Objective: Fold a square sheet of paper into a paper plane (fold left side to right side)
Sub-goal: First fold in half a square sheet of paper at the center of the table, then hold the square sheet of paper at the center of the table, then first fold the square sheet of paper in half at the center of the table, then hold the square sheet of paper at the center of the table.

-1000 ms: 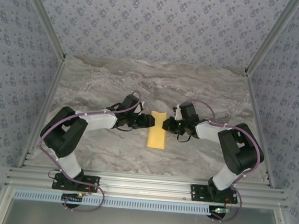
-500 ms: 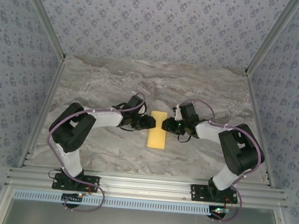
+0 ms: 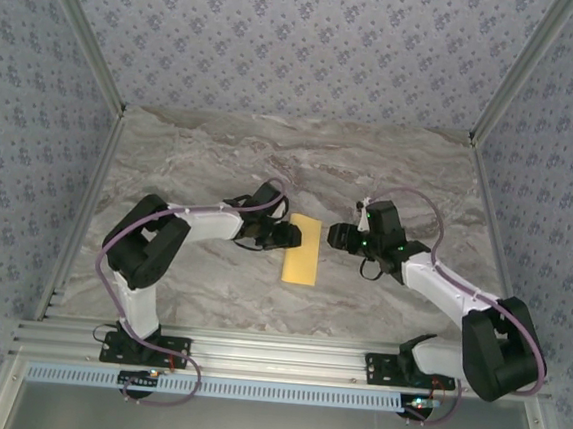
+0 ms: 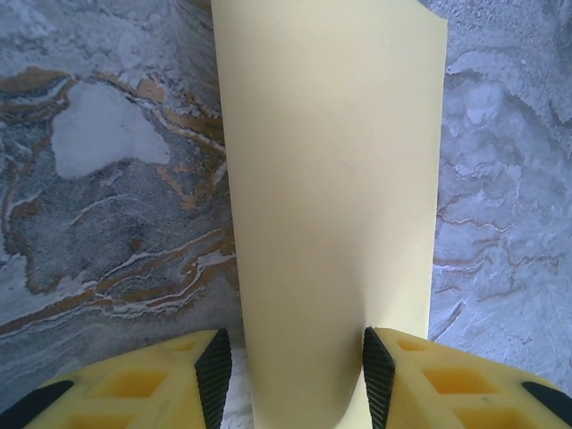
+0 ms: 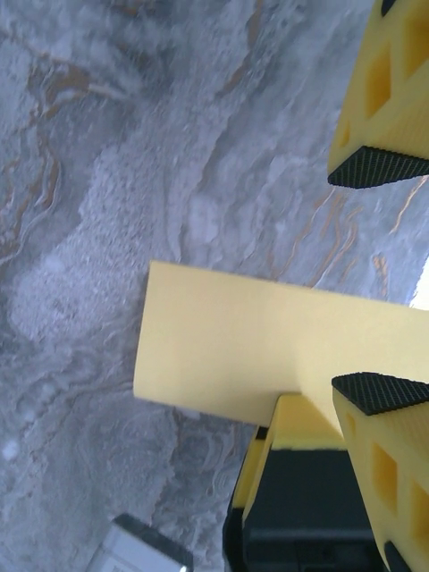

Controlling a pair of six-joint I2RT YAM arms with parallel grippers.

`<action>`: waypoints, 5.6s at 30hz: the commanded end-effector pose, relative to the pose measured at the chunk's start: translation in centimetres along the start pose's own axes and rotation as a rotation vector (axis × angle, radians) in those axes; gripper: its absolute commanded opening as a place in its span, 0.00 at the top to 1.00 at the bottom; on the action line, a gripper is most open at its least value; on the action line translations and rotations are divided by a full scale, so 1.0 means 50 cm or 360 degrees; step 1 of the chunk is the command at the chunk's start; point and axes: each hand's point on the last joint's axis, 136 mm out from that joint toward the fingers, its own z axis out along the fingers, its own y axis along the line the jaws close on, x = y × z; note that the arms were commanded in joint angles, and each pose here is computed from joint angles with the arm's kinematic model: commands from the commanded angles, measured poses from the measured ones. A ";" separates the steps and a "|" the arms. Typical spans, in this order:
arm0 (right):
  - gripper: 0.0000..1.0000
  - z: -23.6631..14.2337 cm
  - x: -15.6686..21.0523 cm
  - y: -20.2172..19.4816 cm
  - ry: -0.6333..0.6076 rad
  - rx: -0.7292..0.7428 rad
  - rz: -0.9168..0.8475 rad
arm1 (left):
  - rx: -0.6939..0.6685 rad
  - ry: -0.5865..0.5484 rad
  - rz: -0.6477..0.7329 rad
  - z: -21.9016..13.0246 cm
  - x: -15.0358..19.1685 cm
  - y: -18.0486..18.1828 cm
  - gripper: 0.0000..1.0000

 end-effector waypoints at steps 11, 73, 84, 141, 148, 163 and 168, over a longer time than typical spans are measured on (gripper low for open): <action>0.38 -0.011 0.024 -0.017 0.0037 0.0032 -0.0005 | -0.0108 0.0074 -0.0011 0.023 0.018 0.029 0.53; 0.89 0.178 0.133 0.029 0.0508 -0.0074 0.0250 | -0.0173 0.0063 0.0038 0.010 0.018 0.025 0.52; 0.90 0.177 0.168 -0.010 0.0586 0.0078 0.0256 | -0.0153 -0.0146 0.0165 -0.116 -0.028 -0.031 0.44; 0.90 0.161 0.195 -0.010 0.0692 0.0149 0.0114 | 0.0298 -0.0007 0.0100 -0.006 -0.010 -0.072 0.79; 0.90 0.160 0.174 0.016 0.0631 0.0055 0.0096 | 0.0194 0.0068 0.0065 0.027 0.024 -0.036 0.79; 0.90 0.134 0.009 0.113 0.0380 -0.0323 -0.0016 | 0.0051 0.0107 0.0001 0.030 0.062 0.015 0.80; 0.90 0.176 0.005 0.126 0.0418 -0.0389 0.0023 | 0.0042 0.0108 -0.0001 0.032 0.063 0.018 0.80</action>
